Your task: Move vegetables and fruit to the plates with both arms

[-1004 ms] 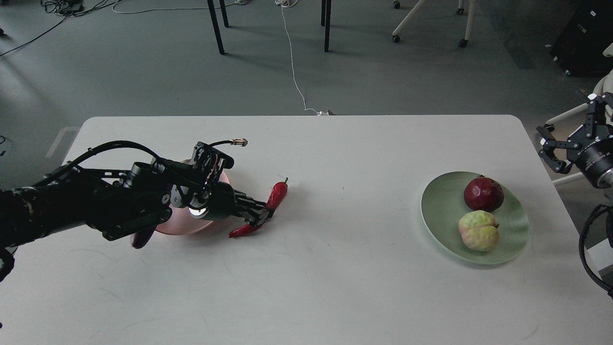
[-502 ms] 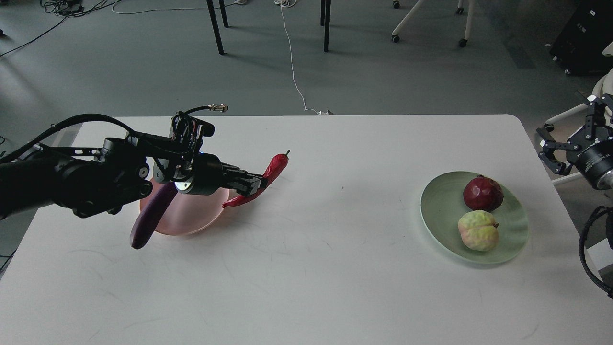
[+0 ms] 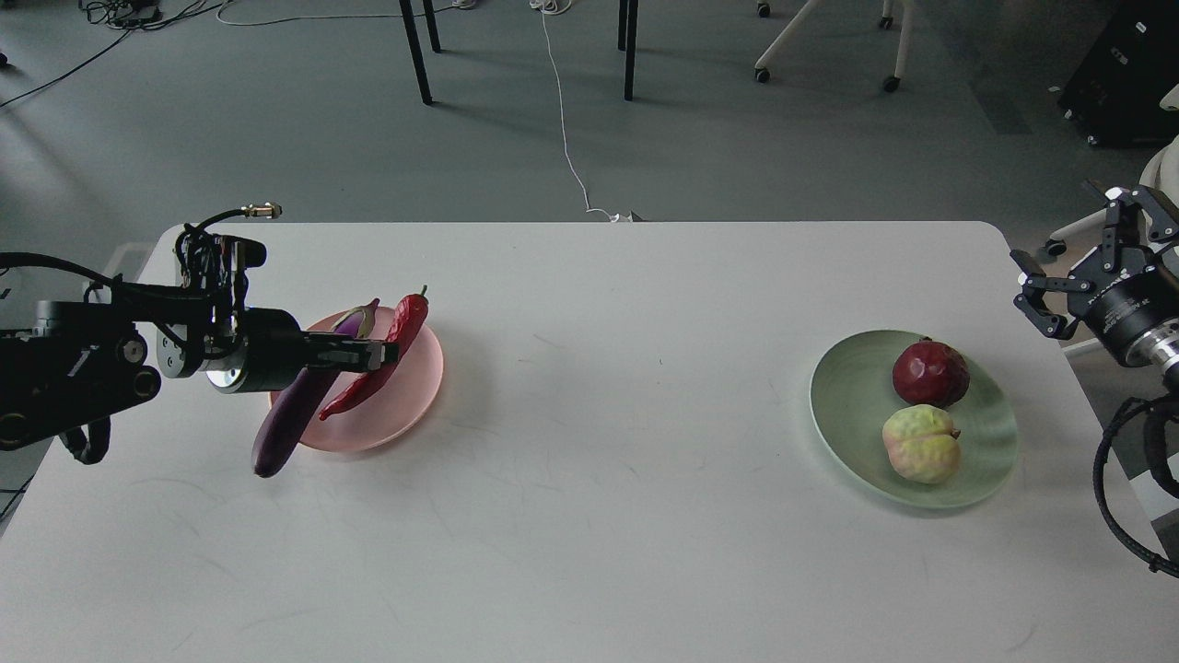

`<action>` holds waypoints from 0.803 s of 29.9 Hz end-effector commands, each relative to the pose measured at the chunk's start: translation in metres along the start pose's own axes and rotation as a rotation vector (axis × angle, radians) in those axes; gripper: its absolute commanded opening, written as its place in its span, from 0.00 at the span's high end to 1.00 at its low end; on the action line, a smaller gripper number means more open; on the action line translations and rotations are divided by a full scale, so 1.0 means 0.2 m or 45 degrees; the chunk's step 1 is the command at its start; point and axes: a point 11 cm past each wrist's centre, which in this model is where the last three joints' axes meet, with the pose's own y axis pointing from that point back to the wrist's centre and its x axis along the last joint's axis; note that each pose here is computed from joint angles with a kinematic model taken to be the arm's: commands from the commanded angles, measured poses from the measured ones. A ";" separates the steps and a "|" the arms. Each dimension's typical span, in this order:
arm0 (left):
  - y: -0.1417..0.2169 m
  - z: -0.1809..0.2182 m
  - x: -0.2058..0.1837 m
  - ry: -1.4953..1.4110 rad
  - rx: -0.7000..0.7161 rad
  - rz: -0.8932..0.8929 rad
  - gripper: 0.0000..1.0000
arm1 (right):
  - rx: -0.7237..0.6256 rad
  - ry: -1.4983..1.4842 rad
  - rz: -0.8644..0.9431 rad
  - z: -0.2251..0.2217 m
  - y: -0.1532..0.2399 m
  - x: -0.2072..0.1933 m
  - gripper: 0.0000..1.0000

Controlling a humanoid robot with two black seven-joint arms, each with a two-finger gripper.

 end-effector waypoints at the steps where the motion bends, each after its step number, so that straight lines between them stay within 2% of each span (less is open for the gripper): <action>1: -0.01 -0.01 0.00 0.046 0.011 0.016 0.51 | 0.000 0.000 0.000 0.00 0.00 0.00 0.03; 2: -0.01 -0.01 0.00 0.046 0.015 0.018 0.36 | 0.002 0.001 0.000 0.00 0.00 0.00 0.03; 3: -0.01 -0.01 0.00 0.047 0.016 0.017 0.27 | 0.001 0.002 0.003 0.00 0.00 0.00 0.03; 9: 0.00 -0.01 0.01 0.049 0.016 0.030 0.23 | 0.002 0.003 0.002 0.00 0.00 0.00 0.03; 13: 0.03 0.08 0.16 0.104 -0.078 0.159 0.19 | 0.008 0.002 -0.009 -0.02 -0.01 -0.01 0.03; 16: 0.06 0.21 0.31 0.243 -0.252 0.303 0.16 | 0.021 0.000 -0.028 -0.04 -0.04 -0.04 0.03; 20: 0.11 0.40 0.48 0.615 -0.679 0.500 0.12 | 0.077 0.014 -0.083 -0.15 -0.11 -0.12 0.03; 24: 0.15 0.44 0.58 0.907 -0.861 0.622 0.09 | 0.110 0.010 -0.197 -0.23 -0.19 -0.28 0.03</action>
